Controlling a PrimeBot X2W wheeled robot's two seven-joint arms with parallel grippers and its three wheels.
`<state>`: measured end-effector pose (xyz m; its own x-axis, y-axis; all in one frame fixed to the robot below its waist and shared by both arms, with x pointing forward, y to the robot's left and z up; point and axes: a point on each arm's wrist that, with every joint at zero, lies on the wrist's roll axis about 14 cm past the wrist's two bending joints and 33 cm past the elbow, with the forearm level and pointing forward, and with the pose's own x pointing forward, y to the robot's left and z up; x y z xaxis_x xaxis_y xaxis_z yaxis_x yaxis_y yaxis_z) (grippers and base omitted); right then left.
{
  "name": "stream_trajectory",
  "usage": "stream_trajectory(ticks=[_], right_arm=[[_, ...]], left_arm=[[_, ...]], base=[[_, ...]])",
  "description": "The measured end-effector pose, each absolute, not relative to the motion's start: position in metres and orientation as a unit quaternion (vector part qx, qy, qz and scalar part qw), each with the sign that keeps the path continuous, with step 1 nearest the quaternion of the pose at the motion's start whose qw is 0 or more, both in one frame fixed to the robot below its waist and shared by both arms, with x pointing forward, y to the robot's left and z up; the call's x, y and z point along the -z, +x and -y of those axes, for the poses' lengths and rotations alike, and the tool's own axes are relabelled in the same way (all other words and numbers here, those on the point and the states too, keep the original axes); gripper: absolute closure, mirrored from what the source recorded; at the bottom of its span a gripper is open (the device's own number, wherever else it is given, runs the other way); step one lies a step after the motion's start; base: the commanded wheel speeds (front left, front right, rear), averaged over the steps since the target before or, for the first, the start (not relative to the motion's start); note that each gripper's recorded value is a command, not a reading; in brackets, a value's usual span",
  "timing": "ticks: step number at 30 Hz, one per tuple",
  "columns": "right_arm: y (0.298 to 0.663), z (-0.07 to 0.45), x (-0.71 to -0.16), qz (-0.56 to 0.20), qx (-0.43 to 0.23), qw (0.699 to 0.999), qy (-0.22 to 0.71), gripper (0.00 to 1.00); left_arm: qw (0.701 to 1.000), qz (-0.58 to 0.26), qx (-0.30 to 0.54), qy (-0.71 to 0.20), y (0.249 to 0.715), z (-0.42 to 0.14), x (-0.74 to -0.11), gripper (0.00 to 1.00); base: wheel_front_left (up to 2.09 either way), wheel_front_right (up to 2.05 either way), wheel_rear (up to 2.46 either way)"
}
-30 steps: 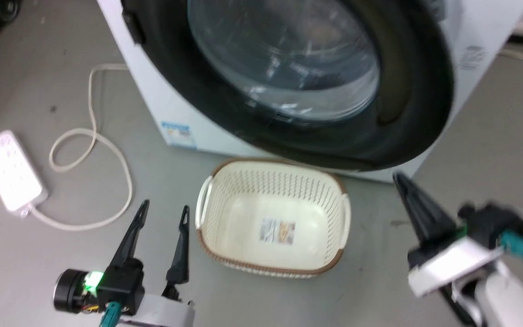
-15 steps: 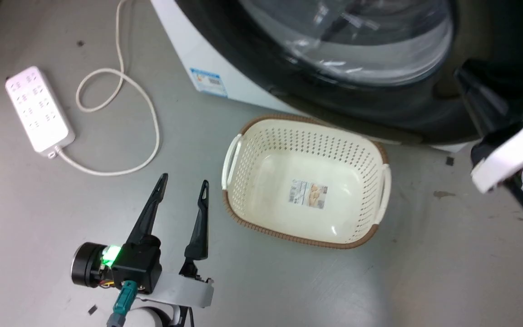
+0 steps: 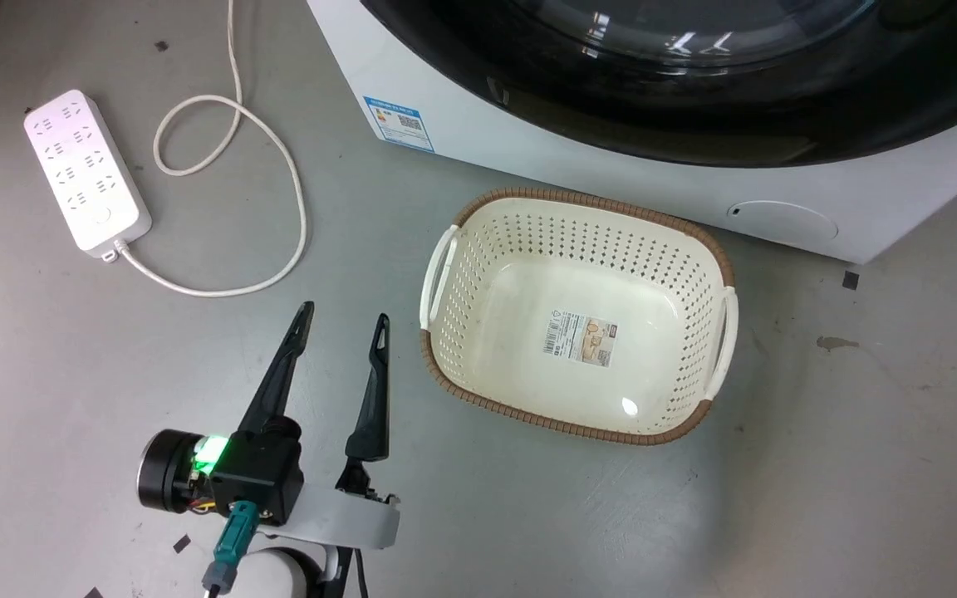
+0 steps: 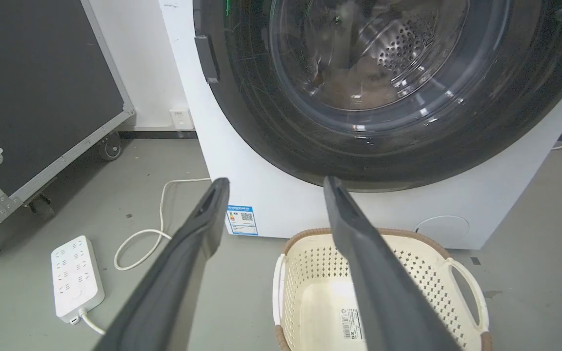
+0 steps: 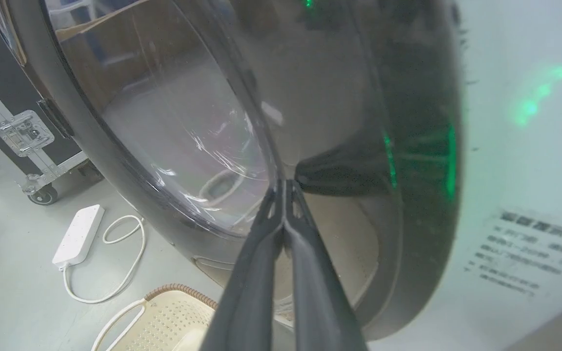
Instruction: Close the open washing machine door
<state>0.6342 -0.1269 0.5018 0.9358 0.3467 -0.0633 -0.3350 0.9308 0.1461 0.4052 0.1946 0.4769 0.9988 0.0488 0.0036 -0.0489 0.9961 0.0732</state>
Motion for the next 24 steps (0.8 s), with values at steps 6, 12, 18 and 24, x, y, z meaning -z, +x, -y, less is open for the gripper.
stream_trajectory(ticks=[6, 12, 18, 24], right_arm=[[0.629, 0.131, -0.508, -0.038, -0.161, 0.984, 0.072, 1.0], [0.609, 0.142, -0.53, 0.002, -0.15, 0.986, 0.07, 0.0], [0.557, 0.152, -0.529, 0.013, -0.149, 0.987, 0.062, 0.0], [0.473, 0.172, -0.551, 0.071, -0.127, 0.988, 0.05, 0.0]], left_arm=[[0.999, 0.013, -0.026, 0.035, 0.405, -0.195, -0.485, 0.0], [0.999, 0.036, -0.024, 0.032, 0.402, -0.194, -0.501, 0.0], [0.998, 0.053, -0.016, 0.026, 0.389, -0.191, -0.515, 0.0], [0.997, 0.074, 0.002, 0.019, 0.367, -0.185, -0.53, 0.0]], base=[[0.0, 0.0, 0.0], [0.0, 0.0, 0.0], [0.0, 0.0, 0.0], [0.0, 0.0, 0.0]])
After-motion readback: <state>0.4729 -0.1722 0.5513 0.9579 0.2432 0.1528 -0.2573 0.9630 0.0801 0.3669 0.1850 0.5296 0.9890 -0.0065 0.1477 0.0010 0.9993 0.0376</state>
